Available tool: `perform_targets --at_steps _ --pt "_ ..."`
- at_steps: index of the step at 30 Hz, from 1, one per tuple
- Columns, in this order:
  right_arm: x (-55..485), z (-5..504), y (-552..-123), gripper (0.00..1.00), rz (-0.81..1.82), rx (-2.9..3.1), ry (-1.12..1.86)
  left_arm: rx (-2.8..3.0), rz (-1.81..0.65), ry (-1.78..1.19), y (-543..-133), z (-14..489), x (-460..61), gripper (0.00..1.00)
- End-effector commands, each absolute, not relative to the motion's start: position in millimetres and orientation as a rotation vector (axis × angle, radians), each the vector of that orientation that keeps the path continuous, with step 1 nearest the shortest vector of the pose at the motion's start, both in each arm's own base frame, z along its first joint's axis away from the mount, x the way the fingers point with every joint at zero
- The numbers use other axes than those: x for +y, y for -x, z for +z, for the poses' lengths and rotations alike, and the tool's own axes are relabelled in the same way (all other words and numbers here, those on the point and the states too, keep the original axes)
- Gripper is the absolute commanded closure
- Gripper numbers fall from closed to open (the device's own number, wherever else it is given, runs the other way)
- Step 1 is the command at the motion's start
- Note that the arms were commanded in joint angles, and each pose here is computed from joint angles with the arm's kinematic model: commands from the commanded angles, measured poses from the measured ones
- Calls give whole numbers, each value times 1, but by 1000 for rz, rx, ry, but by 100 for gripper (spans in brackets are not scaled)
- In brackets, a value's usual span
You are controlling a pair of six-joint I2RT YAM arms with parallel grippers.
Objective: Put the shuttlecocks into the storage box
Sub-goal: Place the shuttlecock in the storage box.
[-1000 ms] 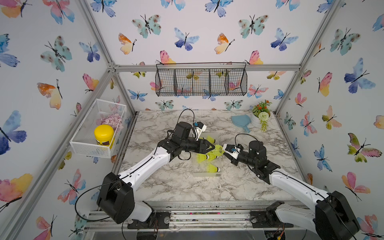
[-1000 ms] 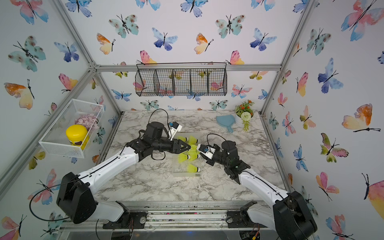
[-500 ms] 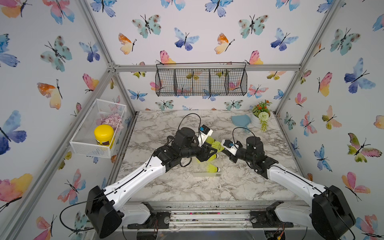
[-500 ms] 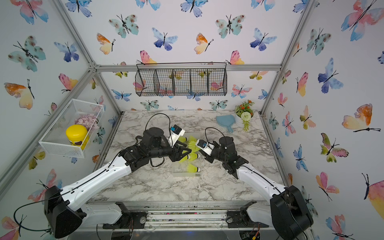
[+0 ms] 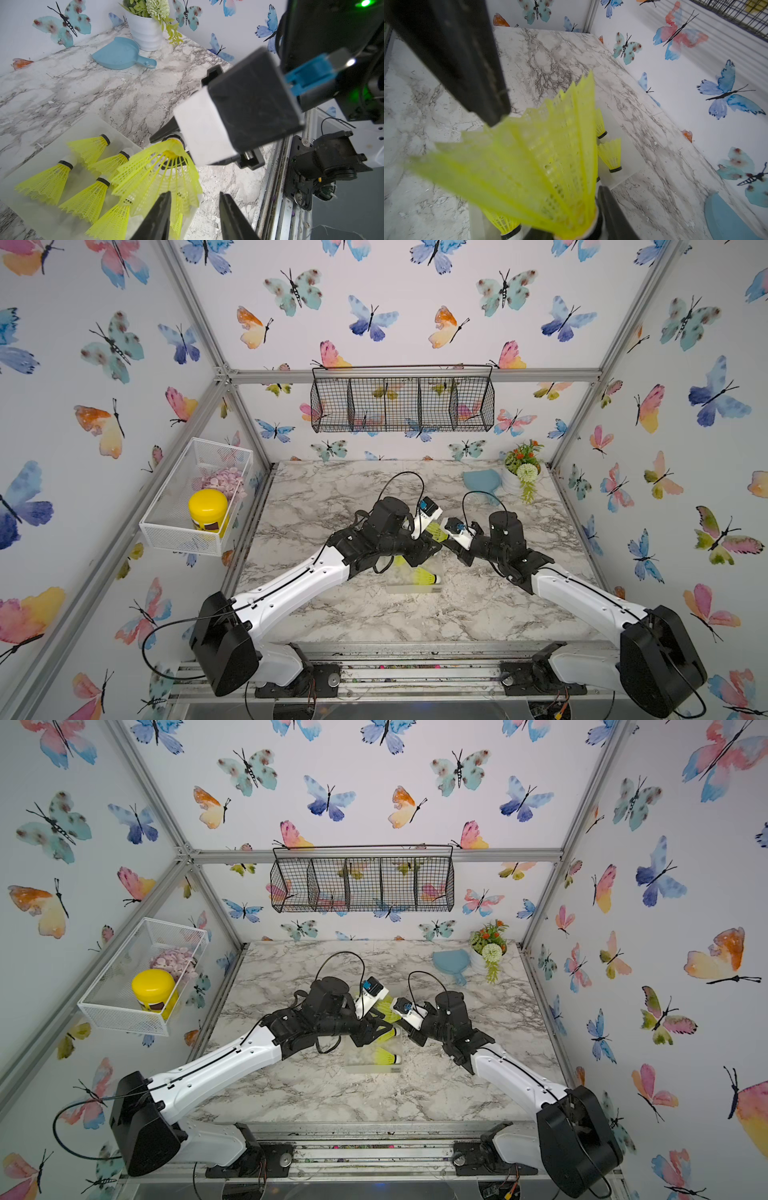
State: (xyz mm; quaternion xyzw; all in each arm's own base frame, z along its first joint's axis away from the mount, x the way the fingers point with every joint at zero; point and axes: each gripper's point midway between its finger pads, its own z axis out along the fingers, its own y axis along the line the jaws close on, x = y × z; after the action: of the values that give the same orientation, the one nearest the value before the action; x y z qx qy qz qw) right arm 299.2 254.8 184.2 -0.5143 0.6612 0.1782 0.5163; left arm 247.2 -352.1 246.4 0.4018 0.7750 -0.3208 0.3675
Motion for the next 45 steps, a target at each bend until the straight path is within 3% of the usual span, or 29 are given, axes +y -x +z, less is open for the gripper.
perform_targets --at_steps 1,4,8,13,17,29,45 --pt "259 187 -297 73 467 1597 1238 1987 -818 -1040 -253 244 -360 65" --pt "259 188 -296 73 466 1598 1237 1991 -836 -1036 -254 244 -364 77" --pt "258 187 -296 71 460 1598 1236 1996 -838 -1009 -257 244 -365 100" --pt "251 186 -302 51 406 1615 1187 2019 -791 -897 -265 246 -353 100" --pt "239 187 -309 47 338 1631 1107 2056 -733 -735 -275 246 -335 100" --pt "215 181 -314 45 234 1696 974 2274 -801 -259 -262 208 -289 100" --pt "213 186 -310 45 253 1694 954 2491 -813 -271 -230 151 -280 100"
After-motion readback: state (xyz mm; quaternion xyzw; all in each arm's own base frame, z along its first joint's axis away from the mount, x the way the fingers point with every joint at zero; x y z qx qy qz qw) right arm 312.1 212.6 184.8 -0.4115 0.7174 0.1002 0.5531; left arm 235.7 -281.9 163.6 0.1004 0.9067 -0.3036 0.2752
